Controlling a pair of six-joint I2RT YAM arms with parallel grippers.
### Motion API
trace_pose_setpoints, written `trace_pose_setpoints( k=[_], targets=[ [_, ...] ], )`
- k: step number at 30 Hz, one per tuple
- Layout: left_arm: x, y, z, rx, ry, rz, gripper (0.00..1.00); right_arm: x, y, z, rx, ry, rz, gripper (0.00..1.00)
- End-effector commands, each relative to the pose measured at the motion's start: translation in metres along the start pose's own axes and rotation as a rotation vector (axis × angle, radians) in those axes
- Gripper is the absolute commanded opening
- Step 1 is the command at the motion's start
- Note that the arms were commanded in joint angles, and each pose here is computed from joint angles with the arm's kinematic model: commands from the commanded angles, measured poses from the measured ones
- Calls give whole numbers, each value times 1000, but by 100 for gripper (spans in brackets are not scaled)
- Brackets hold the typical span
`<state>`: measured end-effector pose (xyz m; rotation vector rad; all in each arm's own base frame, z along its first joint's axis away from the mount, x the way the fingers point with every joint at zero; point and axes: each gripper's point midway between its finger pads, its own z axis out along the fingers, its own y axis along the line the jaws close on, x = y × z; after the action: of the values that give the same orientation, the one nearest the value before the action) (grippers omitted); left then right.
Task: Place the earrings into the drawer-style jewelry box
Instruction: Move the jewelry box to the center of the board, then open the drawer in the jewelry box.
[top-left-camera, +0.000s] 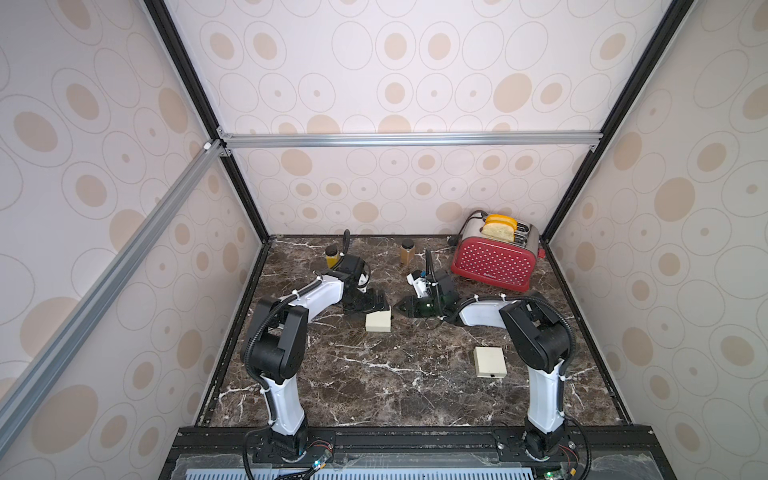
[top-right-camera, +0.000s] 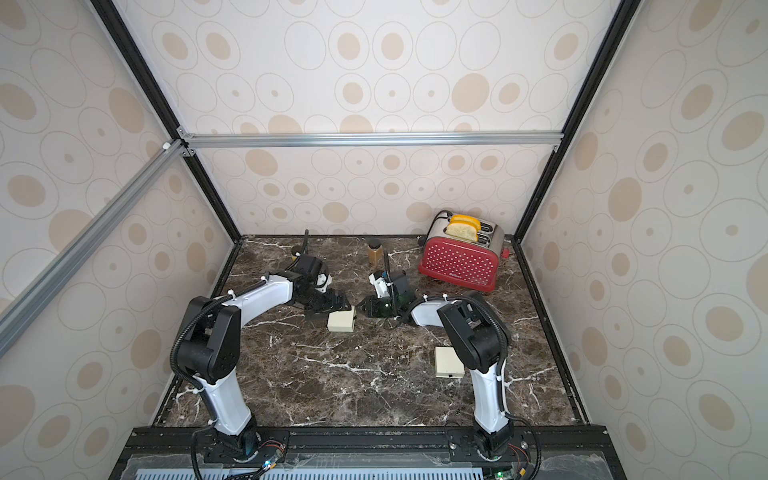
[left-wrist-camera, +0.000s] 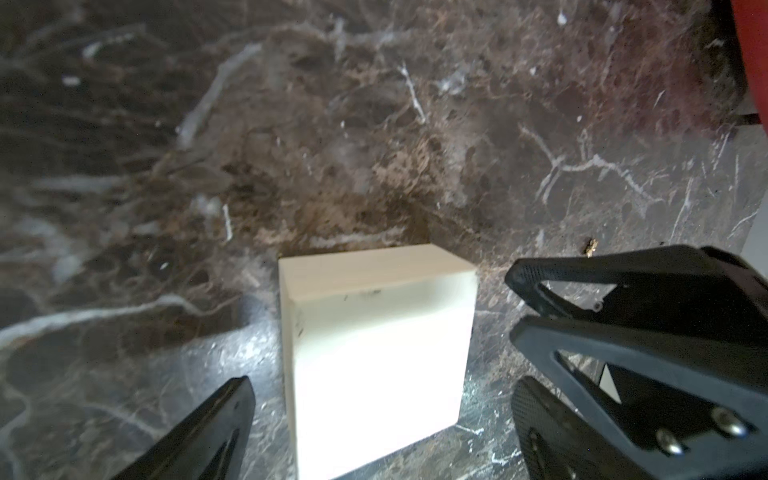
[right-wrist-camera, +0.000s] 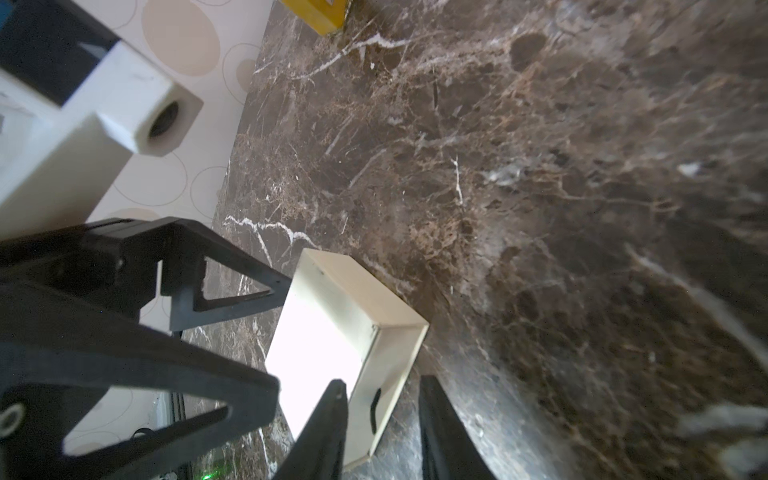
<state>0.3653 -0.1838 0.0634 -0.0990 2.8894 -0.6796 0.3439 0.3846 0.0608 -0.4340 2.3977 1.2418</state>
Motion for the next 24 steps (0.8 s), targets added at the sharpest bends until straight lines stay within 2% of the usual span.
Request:
trace_pose_setpoints(
  k=[1,3,6,7,17,24],
  targets=[
    [9,9,-9,-6,26,-19,92,9,1,4,-16,11,29,30],
    [12,11,-6,-6,31,-21,85,12,1,3,-16,16,35,30],
    [16,12,0,-3,56,-20,64,18,-2,3,-15,28,48,30],
    [17,13,2,-4,64,-20,61,20,-3,4,-12,32,56,30],
    [20,19,9,-18,82,-14,46,25,3,9,-41,46,62,30],
    [24,25,12,-37,88,-16,45,27,4,15,-50,58,67,27]
  ],
)
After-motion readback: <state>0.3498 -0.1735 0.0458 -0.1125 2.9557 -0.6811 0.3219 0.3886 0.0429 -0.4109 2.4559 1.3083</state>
